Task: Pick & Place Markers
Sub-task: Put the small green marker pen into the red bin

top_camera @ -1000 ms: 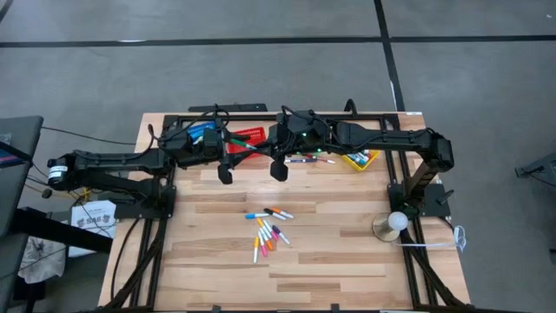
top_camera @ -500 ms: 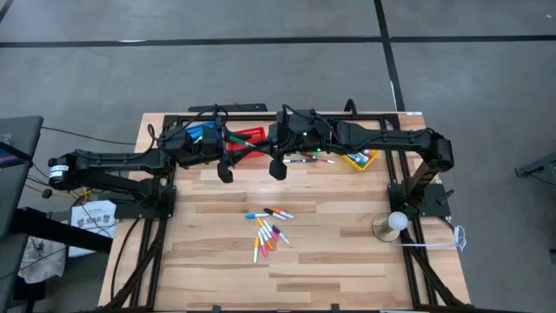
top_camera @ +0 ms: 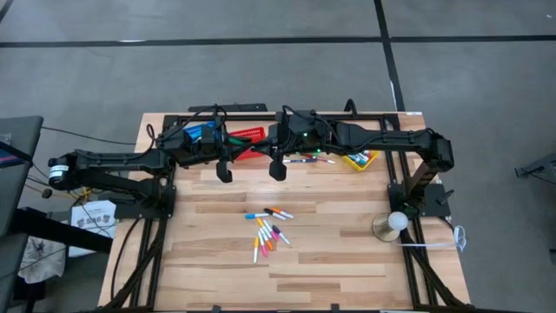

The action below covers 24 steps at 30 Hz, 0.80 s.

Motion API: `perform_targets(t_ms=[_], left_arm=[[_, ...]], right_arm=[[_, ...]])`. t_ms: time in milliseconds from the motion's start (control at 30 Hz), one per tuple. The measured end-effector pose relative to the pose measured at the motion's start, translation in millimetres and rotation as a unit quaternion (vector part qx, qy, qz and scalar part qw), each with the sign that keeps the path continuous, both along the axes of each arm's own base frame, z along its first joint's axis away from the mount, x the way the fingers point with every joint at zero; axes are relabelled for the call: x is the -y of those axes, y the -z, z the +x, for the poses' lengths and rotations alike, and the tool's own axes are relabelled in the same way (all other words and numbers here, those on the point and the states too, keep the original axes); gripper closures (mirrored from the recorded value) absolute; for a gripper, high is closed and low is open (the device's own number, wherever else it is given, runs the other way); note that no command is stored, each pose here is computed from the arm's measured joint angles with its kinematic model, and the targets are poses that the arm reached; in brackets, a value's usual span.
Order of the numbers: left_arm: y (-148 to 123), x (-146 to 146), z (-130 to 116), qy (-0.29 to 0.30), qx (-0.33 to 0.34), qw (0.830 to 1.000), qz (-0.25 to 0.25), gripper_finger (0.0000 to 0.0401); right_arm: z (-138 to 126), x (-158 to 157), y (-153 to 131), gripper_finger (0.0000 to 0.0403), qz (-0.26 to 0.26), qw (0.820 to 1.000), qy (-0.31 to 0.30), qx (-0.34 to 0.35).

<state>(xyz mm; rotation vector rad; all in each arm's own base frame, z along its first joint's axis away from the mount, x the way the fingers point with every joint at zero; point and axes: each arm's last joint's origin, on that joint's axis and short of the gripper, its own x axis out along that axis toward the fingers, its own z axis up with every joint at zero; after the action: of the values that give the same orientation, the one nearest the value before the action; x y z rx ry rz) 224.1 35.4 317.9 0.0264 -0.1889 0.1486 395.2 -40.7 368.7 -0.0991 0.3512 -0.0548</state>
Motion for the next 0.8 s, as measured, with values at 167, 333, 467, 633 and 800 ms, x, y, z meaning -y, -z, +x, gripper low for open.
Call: perform_targets(t_ms=[167,333,467,633,800], left_arm=[[-0.1,-0.2,-0.1,-0.002,0.0,1.0,0.003,0.0355],[-0.2,-0.2,0.0,-0.003,0.001,1.0,0.003,0.0367],[-0.3,0.1,0.0,0.003,0.001,1.0,0.006,0.0367],[-0.2,0.1,0.0,0.004,0.0,1.0,0.006,0.0361],[0.2,0.2,0.1,0.005,-0.002,1.0,0.006,0.0366]], right_arm=[[0.0,0.0,-0.1,0.0378,0.004,1.0,0.002,0.001],[0.1,0.2,-0.3,0.0362,0.005,1.0,0.003,0.002],[0.1,0.0,-0.2,0.0352,0.006,1.0,0.003,0.002],[0.0,0.2,-0.1,0.0348,0.006,1.0,0.003,0.001],[-0.1,0.1,0.2,0.0346,0.005,1.0,0.002,-0.001]])
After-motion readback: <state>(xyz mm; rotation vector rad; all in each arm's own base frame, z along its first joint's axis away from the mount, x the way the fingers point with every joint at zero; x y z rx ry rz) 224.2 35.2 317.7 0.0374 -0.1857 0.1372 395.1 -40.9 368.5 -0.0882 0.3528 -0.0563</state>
